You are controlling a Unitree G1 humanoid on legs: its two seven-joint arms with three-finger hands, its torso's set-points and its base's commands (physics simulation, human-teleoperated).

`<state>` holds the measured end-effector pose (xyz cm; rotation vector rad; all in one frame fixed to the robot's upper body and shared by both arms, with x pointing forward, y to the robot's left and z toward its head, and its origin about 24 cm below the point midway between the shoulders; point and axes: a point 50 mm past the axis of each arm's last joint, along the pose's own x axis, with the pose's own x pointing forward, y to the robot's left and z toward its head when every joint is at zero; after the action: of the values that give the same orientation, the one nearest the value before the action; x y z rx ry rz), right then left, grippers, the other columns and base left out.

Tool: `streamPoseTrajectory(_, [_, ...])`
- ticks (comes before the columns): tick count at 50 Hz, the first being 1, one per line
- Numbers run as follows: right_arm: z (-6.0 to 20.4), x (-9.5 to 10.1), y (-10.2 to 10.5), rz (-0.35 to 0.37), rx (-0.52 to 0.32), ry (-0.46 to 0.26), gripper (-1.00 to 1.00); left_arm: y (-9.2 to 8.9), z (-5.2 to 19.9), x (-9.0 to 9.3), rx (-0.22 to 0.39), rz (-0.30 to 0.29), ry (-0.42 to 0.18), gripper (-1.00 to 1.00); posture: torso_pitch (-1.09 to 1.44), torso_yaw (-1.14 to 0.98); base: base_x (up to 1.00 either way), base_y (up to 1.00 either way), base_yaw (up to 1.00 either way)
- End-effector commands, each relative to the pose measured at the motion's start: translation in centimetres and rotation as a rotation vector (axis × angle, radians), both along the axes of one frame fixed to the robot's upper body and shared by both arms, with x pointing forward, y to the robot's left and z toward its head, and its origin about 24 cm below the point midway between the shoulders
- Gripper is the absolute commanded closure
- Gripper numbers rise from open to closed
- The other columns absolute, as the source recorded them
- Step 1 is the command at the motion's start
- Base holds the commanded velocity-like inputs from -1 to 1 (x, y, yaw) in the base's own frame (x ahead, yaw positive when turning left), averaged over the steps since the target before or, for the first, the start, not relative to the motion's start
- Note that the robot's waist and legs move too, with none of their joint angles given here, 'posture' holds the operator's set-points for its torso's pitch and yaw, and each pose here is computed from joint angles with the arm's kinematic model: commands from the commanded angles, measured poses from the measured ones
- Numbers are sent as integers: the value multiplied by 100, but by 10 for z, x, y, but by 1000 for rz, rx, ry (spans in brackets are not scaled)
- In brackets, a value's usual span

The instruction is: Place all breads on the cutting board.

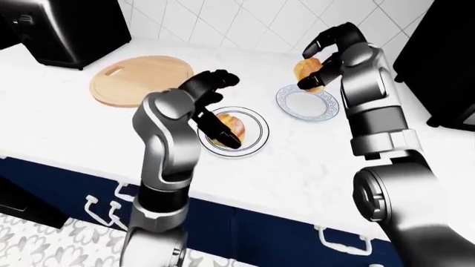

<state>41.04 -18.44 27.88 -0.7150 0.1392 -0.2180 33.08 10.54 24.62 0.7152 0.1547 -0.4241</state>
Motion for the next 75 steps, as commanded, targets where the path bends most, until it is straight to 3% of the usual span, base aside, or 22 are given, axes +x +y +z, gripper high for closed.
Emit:
streamPoseTrajectory(1, [30,-6,2,7,-19,-111,100,-2,16,-4,7,-7,-82,-62,0,0,0,0,0])
streamPoseTrajectory(3, [30,-6,2,6,-19,-111,100,-2,13,-3,8,-6,-77,-69,0,0,0,0,0])
streamPoseTrajectory(29, [22,-2,-1,1,-11,-105,100,-1,-7,7,27,1,-45,-44,0,0,0,0,0])
streamPoseTrajectory(37, [20,-2,0,4,-12,-102,100,1,-10,8,27,4,-49,-21,0,0,0,0,0])
streamPoseTrajectory(43, [22,-2,-1,4,-10,-102,100,0,-12,8,34,-1,-58,-15,0,0,0,0,0])
streamPoseTrajectory(53, [24,-4,-1,7,-12,-109,100,2,-10,11,39,16,-98,19,0,0,0,0,0])
streamPoseTrajectory(60, [29,-8,-4,11,-12,-122,100,1,4,11,20,20,-157,53,0,0,0,0,0])
streamPoseTrajectory(69, [43,-18,-9,29,12,-151,100,4,45,5,-51,43,-241,100,0,0,0,0,0])
streamPoseTrajectory(75, [51,-23,-8,37,-2,-165,100,7,65,1,-88,52,-281,100,0,0,0,0,0])
